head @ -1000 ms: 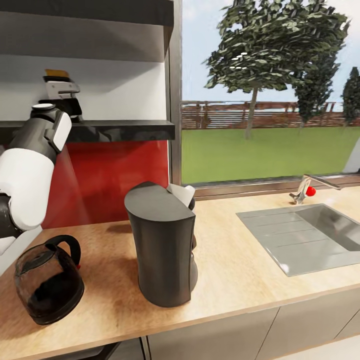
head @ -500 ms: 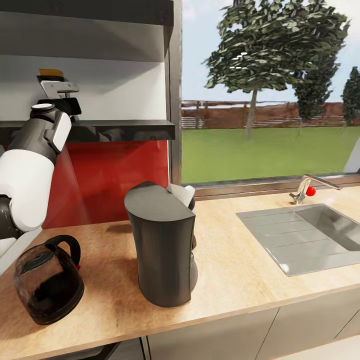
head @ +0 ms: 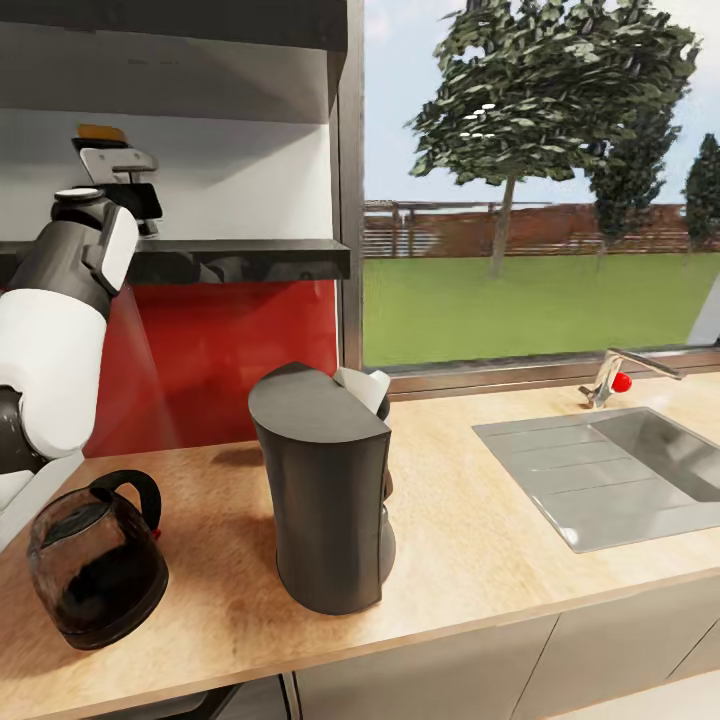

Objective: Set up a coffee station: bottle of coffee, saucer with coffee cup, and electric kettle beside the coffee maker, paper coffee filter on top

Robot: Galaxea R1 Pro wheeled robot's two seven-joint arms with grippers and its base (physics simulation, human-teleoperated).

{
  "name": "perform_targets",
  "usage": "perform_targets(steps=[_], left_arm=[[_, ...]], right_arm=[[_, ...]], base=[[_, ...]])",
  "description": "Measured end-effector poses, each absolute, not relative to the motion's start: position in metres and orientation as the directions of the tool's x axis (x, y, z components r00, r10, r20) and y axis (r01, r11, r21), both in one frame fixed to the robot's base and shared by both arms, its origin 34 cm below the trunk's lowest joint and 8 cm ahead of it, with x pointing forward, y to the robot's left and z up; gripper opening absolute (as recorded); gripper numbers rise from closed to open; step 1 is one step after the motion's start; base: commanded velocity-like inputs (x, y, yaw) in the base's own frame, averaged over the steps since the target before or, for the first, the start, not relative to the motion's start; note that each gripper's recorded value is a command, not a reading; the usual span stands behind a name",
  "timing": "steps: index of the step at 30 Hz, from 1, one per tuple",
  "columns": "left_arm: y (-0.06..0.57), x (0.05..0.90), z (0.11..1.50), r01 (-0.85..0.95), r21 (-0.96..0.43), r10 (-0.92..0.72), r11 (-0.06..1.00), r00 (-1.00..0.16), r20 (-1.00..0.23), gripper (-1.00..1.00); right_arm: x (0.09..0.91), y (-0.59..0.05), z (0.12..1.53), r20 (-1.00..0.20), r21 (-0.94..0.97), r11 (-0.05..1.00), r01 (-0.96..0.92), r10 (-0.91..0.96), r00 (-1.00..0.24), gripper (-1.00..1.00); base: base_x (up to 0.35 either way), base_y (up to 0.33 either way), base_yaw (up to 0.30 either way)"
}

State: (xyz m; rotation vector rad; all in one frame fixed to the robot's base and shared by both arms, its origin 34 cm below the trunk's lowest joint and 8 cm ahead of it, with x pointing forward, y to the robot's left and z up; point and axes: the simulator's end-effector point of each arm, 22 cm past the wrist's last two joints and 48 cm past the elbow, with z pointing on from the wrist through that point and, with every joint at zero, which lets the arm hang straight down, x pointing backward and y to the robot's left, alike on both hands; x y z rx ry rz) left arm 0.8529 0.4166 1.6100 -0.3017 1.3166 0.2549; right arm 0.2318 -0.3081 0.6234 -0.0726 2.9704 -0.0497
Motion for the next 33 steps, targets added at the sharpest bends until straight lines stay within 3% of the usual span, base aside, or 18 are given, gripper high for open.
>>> perform_targets(steps=[7, 16, 33], left_arm=[[0.411, 0.844, 1.630, -0.321, -0.068, 0.017, 0.945, 0.256, -0.967, -1.00], [0.403, 0.836, 1.645, -0.292, -0.059, 0.029, 0.955, 0.288, -0.957, -1.00], [0.400, 0.832, 1.647, -0.289, -0.056, 0.029, 0.956, 0.281, -0.959, -1.00]], right_arm=[[0.232, -0.308, 0.623, -0.168, -0.037, 0.998, -0.046, -0.051, -0.984, 1.00], [0.233, -0.308, 0.624, -0.172, -0.036, 0.998, -0.045, -0.050, -0.984, 1.00], [0.238, -0.306, 0.624, -0.181, -0.036, 0.998, -0.050, -0.056, -0.982, 1.00]], base=[[0.000, 0.000, -0.014], [-0.014, 0.000, -0.225], [-0.320, 0.000, -0.047]])
